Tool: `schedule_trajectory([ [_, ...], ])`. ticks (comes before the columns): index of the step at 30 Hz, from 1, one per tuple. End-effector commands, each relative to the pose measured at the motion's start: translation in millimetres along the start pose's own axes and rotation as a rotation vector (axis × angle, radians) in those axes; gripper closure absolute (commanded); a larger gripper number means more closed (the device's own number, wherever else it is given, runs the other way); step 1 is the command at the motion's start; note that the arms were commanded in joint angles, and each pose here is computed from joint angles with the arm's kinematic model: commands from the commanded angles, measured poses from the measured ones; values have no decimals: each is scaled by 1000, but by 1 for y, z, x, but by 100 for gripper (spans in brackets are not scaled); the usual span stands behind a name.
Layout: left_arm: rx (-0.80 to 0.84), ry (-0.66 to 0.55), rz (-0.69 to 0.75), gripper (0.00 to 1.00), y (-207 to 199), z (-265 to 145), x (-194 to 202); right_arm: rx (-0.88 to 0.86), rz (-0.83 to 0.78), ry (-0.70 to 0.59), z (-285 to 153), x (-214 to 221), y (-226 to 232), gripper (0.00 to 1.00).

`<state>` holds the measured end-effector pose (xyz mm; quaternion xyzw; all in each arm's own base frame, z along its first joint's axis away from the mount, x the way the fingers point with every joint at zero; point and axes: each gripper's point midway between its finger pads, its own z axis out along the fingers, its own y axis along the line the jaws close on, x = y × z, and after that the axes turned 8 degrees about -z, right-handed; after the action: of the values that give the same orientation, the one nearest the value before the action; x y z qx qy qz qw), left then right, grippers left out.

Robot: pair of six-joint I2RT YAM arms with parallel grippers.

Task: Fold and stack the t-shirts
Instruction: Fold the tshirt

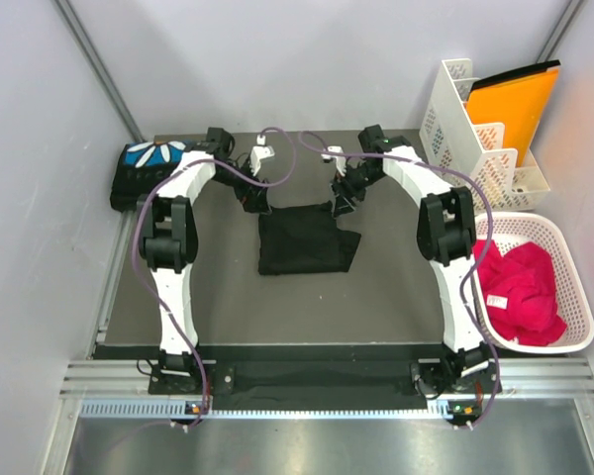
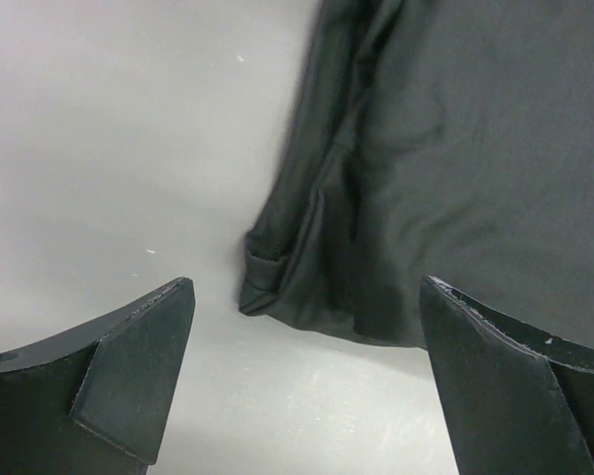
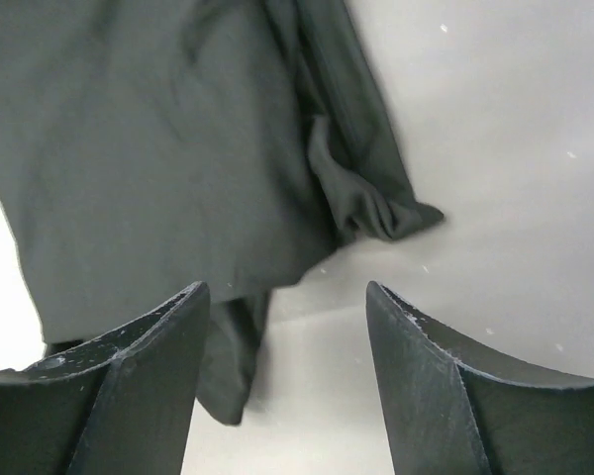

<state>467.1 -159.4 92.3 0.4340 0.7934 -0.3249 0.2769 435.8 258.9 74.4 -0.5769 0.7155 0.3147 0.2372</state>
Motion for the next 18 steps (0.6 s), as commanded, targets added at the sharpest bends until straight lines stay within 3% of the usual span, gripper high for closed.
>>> schedule_trajectory([
  [1,79,8,5,1,-13,0,2,-82,-34,-116,1,-34,12,35],
  [18,107,56,-27,4,-10,4,11,-92,21,-107,22,-24,5,39],
])
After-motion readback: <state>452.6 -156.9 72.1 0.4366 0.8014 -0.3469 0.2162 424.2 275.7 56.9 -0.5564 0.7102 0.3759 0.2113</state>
